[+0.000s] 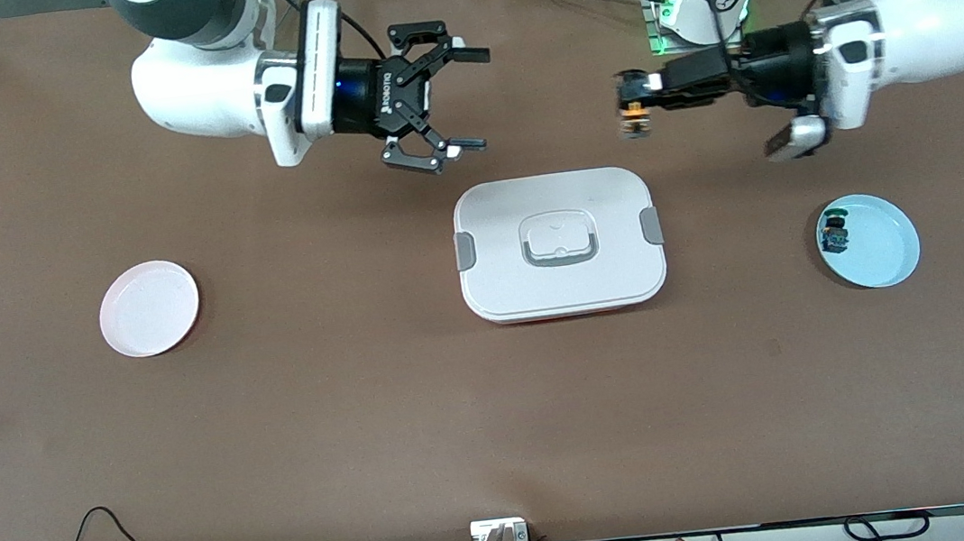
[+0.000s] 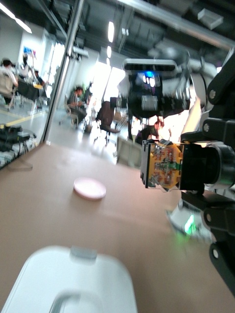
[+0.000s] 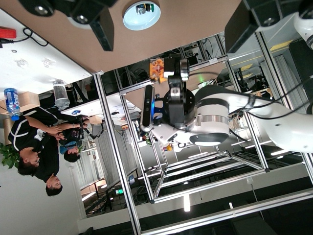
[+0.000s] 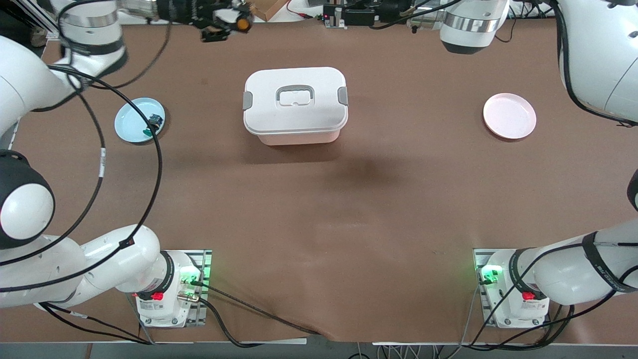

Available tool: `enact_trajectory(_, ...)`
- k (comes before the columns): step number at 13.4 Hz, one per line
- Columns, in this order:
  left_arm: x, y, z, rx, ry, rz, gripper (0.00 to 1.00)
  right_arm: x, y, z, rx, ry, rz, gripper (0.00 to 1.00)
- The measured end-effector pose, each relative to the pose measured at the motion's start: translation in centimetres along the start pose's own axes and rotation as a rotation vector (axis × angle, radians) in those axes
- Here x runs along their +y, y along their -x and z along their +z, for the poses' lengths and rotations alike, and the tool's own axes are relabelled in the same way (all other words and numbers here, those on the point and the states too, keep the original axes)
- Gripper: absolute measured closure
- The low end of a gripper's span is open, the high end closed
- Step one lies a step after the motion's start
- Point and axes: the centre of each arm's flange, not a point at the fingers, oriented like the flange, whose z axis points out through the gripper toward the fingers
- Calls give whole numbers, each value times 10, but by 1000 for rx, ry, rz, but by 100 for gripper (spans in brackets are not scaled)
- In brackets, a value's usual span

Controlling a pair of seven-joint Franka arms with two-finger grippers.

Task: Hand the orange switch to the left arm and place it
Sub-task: 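Carry the switch to the blue plate while the right gripper withdraws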

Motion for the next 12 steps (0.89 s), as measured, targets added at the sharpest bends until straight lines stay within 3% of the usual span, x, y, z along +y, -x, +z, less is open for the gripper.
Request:
enact_trajectory(3,-76,-18,-83,11,-206,45,56,22,-1,-34,-56,-31,-58,0)
enact_trajectory(5,-127,-27,-137,-15,-401,51,56,41,-7,-68,-104,-78,-63,0)
enact_trajectory(8,-186,-41,-192,-74,-755,41,56,57,-3,-113,-242,-166,71,0)
enact_trajectory(10,-225,-57,-213,-99,-960,56,56,60,0,-132,-340,-175,182,0)
enact_trajectory(12,-269,-77,-225,-125,-1100,83,56,64,4,-152,-430,-151,303,0)
